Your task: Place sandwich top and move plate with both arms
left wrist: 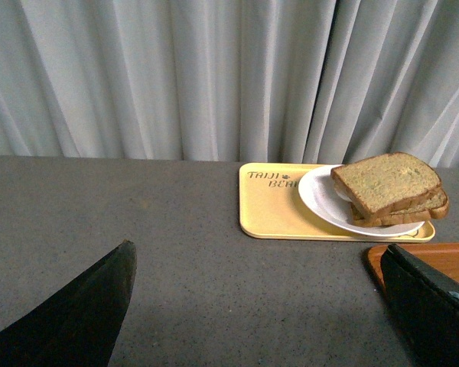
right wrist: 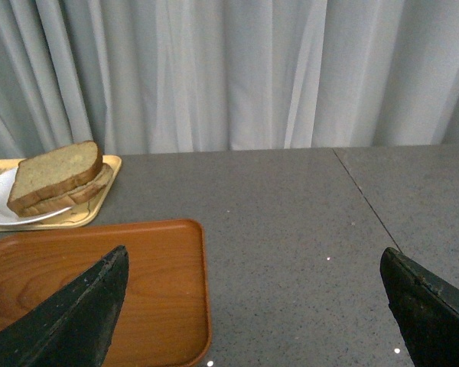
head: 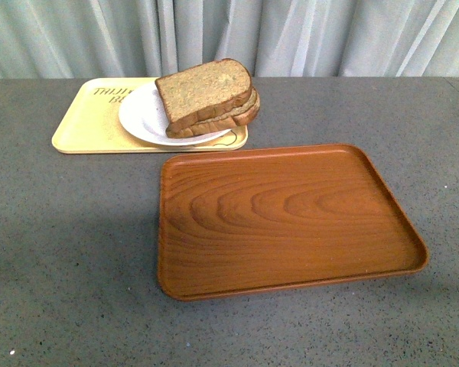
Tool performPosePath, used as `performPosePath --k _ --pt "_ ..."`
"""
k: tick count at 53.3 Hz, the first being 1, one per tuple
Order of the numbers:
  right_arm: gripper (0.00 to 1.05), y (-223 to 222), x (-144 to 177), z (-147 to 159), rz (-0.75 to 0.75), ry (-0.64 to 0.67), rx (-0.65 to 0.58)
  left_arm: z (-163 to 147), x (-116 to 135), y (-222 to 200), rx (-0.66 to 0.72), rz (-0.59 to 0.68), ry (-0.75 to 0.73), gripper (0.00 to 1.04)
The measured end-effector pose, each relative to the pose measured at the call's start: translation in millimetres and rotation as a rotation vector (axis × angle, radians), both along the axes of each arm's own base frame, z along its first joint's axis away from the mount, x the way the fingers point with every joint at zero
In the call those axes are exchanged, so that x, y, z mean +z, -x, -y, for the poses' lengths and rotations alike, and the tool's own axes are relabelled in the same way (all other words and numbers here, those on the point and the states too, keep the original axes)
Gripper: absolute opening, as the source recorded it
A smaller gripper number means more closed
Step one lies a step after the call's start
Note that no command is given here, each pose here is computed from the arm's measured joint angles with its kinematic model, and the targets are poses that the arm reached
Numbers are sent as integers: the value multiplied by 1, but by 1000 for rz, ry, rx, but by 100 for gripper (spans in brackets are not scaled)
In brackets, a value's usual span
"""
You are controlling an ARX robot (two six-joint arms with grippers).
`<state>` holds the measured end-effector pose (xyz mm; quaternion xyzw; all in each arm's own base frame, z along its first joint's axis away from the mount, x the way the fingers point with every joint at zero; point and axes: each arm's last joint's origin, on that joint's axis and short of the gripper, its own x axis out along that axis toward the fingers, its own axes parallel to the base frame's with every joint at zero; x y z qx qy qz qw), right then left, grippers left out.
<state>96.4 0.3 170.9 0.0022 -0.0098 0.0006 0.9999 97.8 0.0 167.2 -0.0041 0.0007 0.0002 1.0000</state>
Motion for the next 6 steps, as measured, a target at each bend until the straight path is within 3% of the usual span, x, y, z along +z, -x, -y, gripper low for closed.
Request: performPosePath --k 6 --pt "96 0 0 0 0 0 0 0 0 0 0 0 0 96"
